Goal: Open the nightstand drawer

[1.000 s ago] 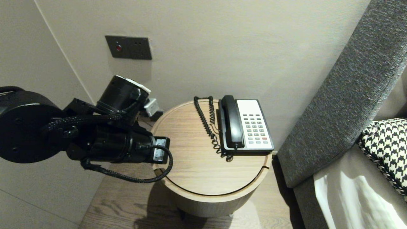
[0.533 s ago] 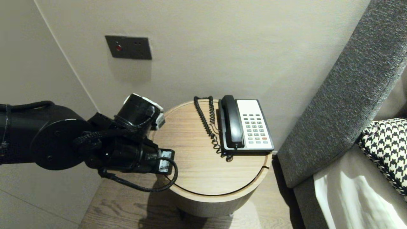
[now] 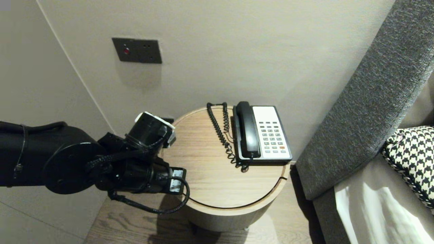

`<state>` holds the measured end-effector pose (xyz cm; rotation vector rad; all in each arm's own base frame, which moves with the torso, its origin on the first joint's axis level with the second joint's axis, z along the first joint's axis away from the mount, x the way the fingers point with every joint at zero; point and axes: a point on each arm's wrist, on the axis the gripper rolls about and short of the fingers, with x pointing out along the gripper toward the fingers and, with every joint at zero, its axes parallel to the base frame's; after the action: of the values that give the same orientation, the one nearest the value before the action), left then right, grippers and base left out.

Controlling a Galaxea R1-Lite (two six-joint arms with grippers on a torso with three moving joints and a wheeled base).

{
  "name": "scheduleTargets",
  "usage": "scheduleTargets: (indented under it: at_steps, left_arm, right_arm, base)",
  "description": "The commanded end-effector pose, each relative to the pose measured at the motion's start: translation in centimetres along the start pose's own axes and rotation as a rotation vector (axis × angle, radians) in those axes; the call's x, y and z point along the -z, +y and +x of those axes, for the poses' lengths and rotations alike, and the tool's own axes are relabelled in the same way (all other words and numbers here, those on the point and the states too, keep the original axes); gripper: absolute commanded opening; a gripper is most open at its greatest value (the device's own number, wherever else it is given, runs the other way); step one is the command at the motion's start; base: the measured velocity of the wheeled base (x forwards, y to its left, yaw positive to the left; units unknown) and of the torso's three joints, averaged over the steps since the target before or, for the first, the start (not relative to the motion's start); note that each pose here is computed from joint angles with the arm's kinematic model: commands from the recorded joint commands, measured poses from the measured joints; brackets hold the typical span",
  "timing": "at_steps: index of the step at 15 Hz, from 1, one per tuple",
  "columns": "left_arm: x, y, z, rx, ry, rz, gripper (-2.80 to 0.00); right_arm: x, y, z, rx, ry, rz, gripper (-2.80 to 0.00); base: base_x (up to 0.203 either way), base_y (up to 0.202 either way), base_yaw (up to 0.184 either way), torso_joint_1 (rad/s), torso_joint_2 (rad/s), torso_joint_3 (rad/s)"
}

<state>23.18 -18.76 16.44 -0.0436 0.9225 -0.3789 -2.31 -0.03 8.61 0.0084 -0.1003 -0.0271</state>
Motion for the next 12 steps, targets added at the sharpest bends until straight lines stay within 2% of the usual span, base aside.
scheduleTargets:
  at_steps: [1, 6, 12]
  left_arm:
    - [0.0, -0.2, 0.6, -0.002, 0.007, -0.004, -2.8]
    - [0.8, -0.5, 0.6, 0.005, 0.023, 0.004, -2.8]
    - [3.2, -1.0, -0.2, 0.026, 0.066, 0.034, -2.8]
  right_arm:
    - [1.1, 0.0, 0.2, 0.0, 0.04, -0.001, -2.8]
    - [1.1, 0.0, 0.2, 0.0, 0.04, -0.001, -2.8]
    - [1.1, 0.0, 0.2, 0.0, 0.04, -0.001, -2.8]
  base:
    - [0.0, 0.0, 0.0, 0.0, 0.0, 0.0]
    - [0.0, 0.0, 0.0, 0.0, 0.0, 0.0]
    - [0.0, 0.0, 0.0, 0.0, 0.0, 0.0]
